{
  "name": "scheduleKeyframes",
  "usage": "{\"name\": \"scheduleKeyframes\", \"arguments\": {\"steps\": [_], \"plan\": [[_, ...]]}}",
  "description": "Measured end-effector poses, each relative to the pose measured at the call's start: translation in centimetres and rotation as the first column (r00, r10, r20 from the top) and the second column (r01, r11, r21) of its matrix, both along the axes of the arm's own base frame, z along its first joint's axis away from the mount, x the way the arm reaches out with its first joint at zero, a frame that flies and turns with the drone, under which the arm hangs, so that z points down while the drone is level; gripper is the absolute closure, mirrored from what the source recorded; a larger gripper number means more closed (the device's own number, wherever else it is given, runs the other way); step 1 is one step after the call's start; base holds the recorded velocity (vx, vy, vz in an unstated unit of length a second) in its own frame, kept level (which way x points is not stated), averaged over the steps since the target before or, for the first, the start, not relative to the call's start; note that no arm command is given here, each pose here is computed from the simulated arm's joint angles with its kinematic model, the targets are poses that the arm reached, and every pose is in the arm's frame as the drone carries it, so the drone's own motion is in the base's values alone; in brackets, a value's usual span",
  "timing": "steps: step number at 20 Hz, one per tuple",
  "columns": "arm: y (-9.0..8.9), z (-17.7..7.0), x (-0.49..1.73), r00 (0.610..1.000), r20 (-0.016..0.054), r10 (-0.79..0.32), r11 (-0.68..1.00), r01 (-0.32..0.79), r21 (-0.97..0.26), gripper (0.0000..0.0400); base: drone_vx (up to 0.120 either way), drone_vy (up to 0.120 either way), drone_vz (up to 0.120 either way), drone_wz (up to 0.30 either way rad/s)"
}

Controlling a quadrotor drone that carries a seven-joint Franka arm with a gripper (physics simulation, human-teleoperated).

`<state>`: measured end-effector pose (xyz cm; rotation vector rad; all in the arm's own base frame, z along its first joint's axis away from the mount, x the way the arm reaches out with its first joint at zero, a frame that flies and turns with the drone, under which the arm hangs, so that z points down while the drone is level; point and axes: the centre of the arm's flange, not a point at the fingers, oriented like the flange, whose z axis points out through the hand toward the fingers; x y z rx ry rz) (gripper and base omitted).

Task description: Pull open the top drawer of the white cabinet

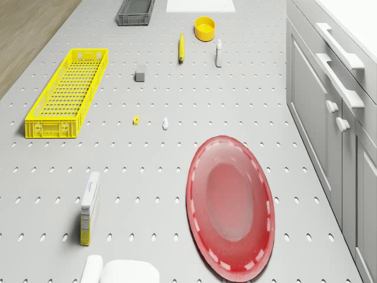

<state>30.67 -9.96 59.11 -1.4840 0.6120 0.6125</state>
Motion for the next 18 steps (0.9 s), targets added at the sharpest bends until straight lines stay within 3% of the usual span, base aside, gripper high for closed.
{"name": "scheduleKeyframes", "arguments": {"steps": [11,18], "plan": [[0.00,0.00,0.00,1.000,-0.0002,0.000,1.000,0.000,0.000,0.0095,0.120,-0.116,0.000,0.000],[0.00,-0.01,0.00,1.000,-0.0002,0.000,1.000,0.000,0.000,0.0095,0.120,0.000,0.000,0.000]]}}
